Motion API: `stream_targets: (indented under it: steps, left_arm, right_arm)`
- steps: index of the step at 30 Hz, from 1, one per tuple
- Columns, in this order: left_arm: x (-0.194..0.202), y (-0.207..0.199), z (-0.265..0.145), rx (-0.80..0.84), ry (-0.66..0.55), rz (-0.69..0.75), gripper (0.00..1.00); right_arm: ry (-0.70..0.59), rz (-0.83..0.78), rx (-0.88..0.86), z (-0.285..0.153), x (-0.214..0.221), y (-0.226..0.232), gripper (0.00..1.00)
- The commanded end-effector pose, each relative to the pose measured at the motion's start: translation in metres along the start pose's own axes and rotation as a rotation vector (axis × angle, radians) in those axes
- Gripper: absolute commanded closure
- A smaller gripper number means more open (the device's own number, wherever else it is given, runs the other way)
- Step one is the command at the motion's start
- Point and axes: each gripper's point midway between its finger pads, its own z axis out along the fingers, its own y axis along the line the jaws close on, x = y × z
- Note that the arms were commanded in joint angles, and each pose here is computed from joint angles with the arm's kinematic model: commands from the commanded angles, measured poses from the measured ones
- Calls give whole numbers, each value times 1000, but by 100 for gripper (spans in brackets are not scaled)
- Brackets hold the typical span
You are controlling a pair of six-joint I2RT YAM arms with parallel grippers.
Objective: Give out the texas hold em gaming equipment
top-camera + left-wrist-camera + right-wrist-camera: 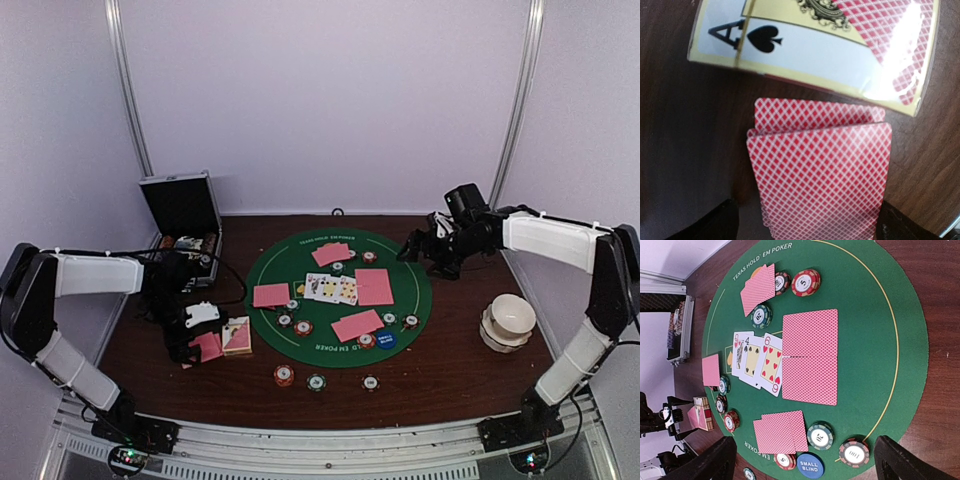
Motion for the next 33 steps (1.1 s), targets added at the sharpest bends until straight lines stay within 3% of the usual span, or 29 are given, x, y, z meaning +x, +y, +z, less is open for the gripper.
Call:
stream_targets:
  steps: [1,8,11,15,19,23,33]
  left_arm:
    - [-8,12,-9,-47,-9,-2,2]
    - [-38,26,-75,-84,-92,-61,2]
    - [-56,41,-110,-137,-203,-99,2]
    - [-72,82,-139,-217,-430,-278,2]
    - [-66,118,-131,-316,-610,-476,3]
    - [-47,136,-113,-418,-694,-602,3]
    - [-33,147,-79,-576,-791,-604,2]
  right_arm:
    - [-58,-57,27,-23,-8,9,0]
    - [-158,-137,107,-48,-16,0,0]
    - [-248,-186,235,-66,-28,-18,1]
    - [-422,-256,410,-86,-43,-49,0]
    - [-605,-357,537,-104,-50,-73,0]
    - [-671,-364,629,-109,-44,-99,1]
    - [-857,-405,823,-135,-49,-150,1]
